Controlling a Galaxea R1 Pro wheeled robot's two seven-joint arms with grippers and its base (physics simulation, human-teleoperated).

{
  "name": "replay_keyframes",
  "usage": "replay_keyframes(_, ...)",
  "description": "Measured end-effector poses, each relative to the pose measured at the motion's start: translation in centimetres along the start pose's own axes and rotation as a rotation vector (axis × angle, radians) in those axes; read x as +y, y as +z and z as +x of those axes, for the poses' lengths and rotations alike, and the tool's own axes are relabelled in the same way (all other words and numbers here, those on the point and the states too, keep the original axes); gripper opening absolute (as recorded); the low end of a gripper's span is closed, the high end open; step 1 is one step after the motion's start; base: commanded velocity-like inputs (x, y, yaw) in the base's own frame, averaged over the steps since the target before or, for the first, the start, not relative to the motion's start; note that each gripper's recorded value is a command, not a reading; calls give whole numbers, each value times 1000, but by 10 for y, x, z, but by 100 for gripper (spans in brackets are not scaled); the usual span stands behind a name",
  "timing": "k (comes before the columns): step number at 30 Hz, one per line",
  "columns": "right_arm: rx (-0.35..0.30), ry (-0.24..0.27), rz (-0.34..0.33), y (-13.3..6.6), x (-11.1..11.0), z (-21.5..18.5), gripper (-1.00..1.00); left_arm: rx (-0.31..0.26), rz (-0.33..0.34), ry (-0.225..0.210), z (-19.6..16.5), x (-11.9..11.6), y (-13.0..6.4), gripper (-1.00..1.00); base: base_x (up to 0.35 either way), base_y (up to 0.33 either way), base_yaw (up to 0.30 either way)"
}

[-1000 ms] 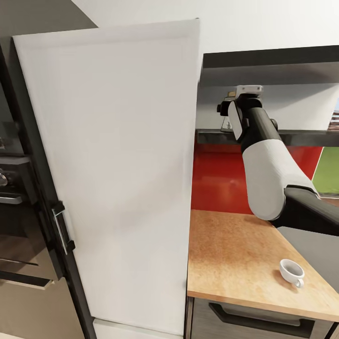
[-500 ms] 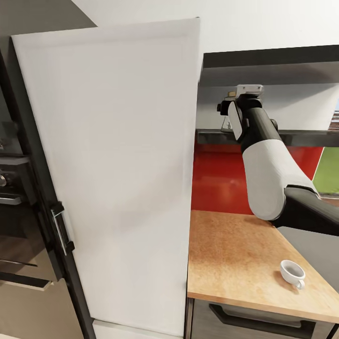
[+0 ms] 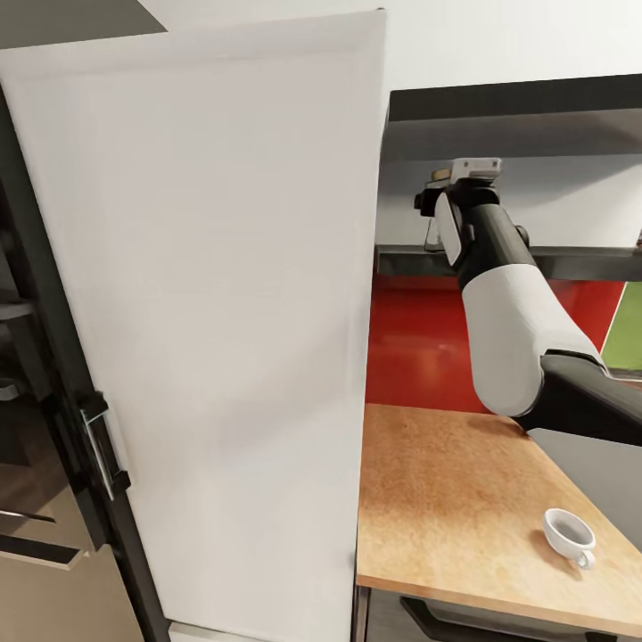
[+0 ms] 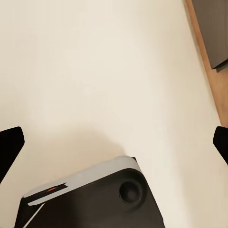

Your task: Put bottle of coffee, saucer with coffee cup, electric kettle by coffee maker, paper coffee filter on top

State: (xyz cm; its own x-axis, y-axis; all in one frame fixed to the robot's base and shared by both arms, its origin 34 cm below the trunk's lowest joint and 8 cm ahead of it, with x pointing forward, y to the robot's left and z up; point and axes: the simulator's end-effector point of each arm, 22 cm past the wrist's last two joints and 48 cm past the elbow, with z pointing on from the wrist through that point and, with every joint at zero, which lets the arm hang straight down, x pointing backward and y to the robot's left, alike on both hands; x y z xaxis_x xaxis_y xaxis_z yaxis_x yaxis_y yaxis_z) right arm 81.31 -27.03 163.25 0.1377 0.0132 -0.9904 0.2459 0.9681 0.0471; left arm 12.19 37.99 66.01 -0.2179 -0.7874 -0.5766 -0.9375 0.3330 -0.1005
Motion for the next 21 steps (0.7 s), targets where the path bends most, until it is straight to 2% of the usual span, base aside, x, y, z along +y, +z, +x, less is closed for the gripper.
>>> replay_keyframes(1,-2,0,1,0,0,0,-100,0,0,0,0,0,0,100,4,0,0)
replay_keyframes(10,-20,10,-10,1,1,-4,-100,0,0,0,0,0,0,100,1,0,0)
replay_keyframes(14,-15,-11,-7,2,3,1,-100,0,1,0,0,0,0,100,0,0,0)
replay_keyframes(21,-22,-10,-10,4,4,1,-100,0,0,0,0,0,0,100,0,0,0)
